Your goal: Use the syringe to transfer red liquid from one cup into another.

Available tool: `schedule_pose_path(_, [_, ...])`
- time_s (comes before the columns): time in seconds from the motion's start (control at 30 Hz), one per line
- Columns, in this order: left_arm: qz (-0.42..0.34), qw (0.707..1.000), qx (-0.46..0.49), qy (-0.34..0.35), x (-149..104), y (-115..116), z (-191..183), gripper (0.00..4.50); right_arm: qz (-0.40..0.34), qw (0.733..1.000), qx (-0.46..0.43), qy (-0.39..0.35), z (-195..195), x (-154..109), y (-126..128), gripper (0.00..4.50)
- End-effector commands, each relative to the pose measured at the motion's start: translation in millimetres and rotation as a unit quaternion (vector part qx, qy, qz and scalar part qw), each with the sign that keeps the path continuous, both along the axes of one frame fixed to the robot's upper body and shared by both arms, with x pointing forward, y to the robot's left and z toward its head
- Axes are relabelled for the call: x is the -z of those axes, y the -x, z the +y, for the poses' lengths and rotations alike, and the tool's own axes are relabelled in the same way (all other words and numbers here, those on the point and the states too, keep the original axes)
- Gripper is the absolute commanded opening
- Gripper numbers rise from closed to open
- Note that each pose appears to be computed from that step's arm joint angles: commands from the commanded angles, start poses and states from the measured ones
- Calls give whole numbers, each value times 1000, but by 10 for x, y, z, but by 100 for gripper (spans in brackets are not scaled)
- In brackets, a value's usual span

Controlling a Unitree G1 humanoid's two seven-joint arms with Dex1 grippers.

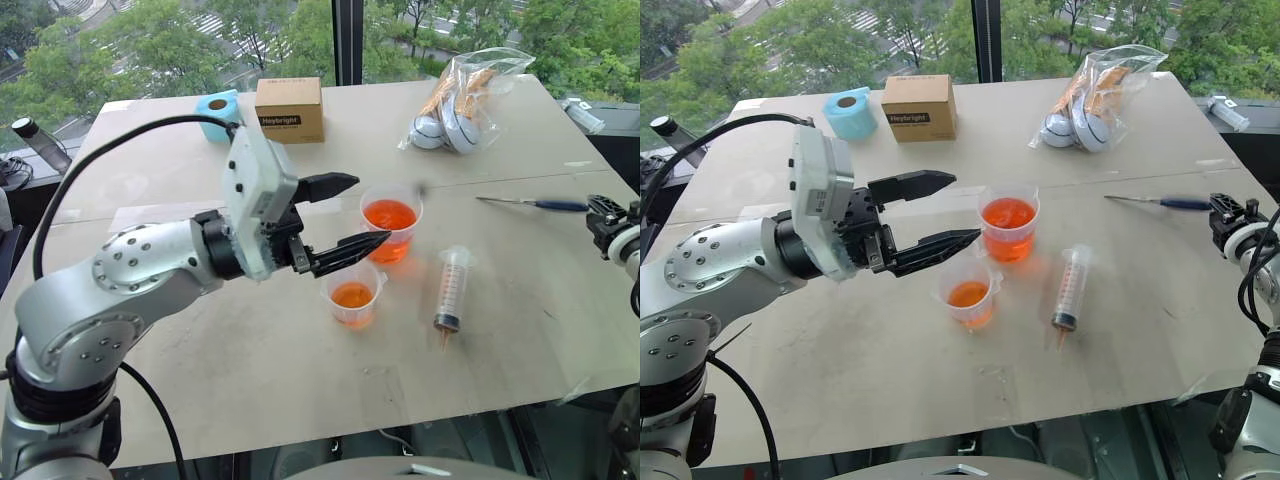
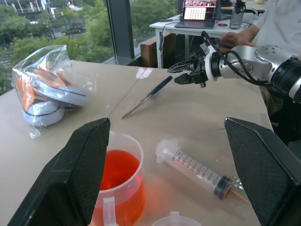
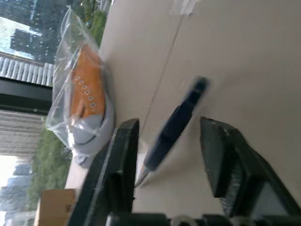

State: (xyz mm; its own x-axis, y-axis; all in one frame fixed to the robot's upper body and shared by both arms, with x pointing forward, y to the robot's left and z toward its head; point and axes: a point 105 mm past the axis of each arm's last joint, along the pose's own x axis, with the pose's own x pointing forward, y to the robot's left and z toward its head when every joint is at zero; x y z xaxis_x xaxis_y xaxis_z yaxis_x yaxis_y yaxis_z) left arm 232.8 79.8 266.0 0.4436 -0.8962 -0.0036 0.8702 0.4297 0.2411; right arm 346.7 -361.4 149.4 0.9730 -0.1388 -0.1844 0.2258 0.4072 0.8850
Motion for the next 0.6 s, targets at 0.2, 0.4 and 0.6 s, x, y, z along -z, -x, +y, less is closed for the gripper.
schedule_pose_path(0.2, [-19,1000,-7,-21,-66,3,93,397,-4,902,-222,371,423,-388,187,442])
schedule_pose_path(0.4, [-13,997,-6,-75,0,18,256,397,30,782,-464,415,1361,-332,525,442])
schedule_pose_path(0.6, [-14,995,2,-101,-18,48,354,397,77,690,-600,397,1794,-131,964,442])
